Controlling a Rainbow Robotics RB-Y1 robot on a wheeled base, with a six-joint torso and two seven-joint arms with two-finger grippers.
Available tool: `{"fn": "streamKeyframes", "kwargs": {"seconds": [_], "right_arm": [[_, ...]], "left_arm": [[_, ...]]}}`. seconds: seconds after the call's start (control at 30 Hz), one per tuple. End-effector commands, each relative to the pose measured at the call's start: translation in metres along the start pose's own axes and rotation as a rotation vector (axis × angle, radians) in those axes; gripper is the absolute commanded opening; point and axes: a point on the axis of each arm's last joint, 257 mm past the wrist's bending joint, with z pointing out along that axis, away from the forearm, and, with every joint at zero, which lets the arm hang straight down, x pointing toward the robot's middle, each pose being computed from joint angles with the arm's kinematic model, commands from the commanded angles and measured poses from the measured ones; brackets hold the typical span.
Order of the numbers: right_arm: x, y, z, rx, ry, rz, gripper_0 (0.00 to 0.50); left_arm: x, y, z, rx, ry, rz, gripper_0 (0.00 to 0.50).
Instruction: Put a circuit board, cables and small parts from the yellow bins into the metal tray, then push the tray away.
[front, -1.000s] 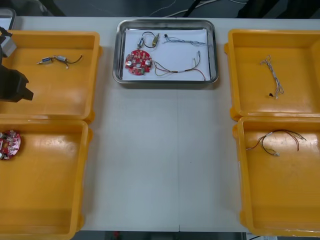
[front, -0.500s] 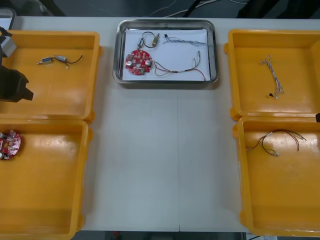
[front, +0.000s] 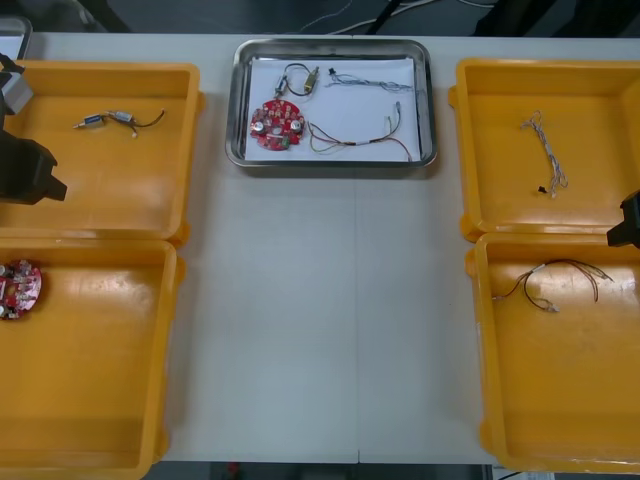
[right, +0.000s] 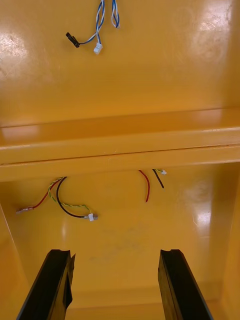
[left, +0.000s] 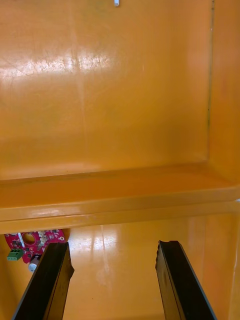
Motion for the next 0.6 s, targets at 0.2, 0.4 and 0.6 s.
{"fn": "streamKeyframes", "kwargs": {"seconds": [0.2,0.4,0.6], "right_arm": [[-0.0139,0.0163,-0.0106,-0.022,-0.051,-0.081,0.500],[-0.0139,0.0163,-0.0106,-0.022,-0.051,-0.081,0.500],[-0.0139,0.0163,-0.0106,-0.022,-0.051,-0.081,0.500]], "left_arm": [[-0.0013,0.0220,-0.0140,-0.046,-0.013,0.049,0.500],[-0.0013,0.0220,-0.0140,-0.046,-0.013,0.049,0.500],[-0.0013,0.0220,-0.0140,-0.046,-0.013,0.049,0.500]]}}
